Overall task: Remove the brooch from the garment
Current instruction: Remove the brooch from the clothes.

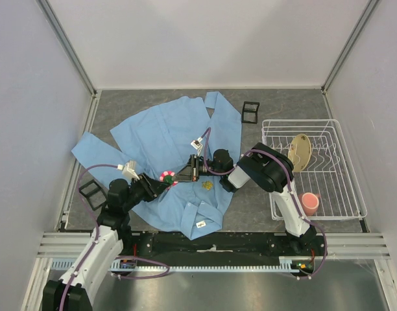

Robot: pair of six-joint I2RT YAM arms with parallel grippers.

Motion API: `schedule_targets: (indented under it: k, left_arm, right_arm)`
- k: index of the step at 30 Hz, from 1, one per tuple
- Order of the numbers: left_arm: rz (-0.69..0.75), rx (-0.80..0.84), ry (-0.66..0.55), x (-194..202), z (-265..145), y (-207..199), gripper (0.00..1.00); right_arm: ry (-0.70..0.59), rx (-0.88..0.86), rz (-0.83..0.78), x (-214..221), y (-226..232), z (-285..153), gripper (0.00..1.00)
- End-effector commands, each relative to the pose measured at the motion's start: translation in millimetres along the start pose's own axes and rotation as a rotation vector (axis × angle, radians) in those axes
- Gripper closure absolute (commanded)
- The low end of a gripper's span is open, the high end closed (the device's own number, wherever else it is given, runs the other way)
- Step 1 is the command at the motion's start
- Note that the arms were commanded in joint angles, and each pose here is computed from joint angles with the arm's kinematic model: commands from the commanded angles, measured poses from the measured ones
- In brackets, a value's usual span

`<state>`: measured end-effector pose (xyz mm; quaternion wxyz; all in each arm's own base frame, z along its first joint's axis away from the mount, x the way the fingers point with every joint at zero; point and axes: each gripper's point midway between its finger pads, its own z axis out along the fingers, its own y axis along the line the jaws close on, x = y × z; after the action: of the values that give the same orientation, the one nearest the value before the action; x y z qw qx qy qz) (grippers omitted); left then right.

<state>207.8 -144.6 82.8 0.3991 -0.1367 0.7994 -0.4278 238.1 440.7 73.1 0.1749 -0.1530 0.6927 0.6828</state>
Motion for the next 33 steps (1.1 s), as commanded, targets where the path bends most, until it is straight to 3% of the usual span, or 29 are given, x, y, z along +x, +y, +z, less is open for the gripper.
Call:
schedule_targets:
  k: [1,15,22,28,30,32,33]
  left_arm:
    - [-0.008,0.057,-0.019,-2,0,-10,0.66]
    - [-0.028,0.034,-0.005,-2,8,-3,0.66]
    - [-0.014,0.004,0.003,-1,8,2,0.88]
    - [-0.003,0.011,0.006,-1,7,0,0.93]
    - [0.0,0.016,0.008,-2,6,-2,0.92]
    - [-0.005,0.003,0.012,-2,5,-1,0.8]
    - [-0.004,0.003,0.004,-4,4,-3,0.66]
  right_arm:
    - [-0.001,-0.063,-0.038,0,14,2,1.0]
    - [0.006,-0.061,-0.066,-1,20,3,1.0]
    - [0.01,-0.07,-0.07,0,24,4,1.0]
    - [0.015,-0.066,-0.066,2,23,5,1.0]
    - [0.016,-0.067,-0.066,2,23,5,1.0]
    - [0.016,-0.065,-0.068,1,23,4,1.0]
    - [0.017,-0.065,-0.069,2,23,5,1.0]
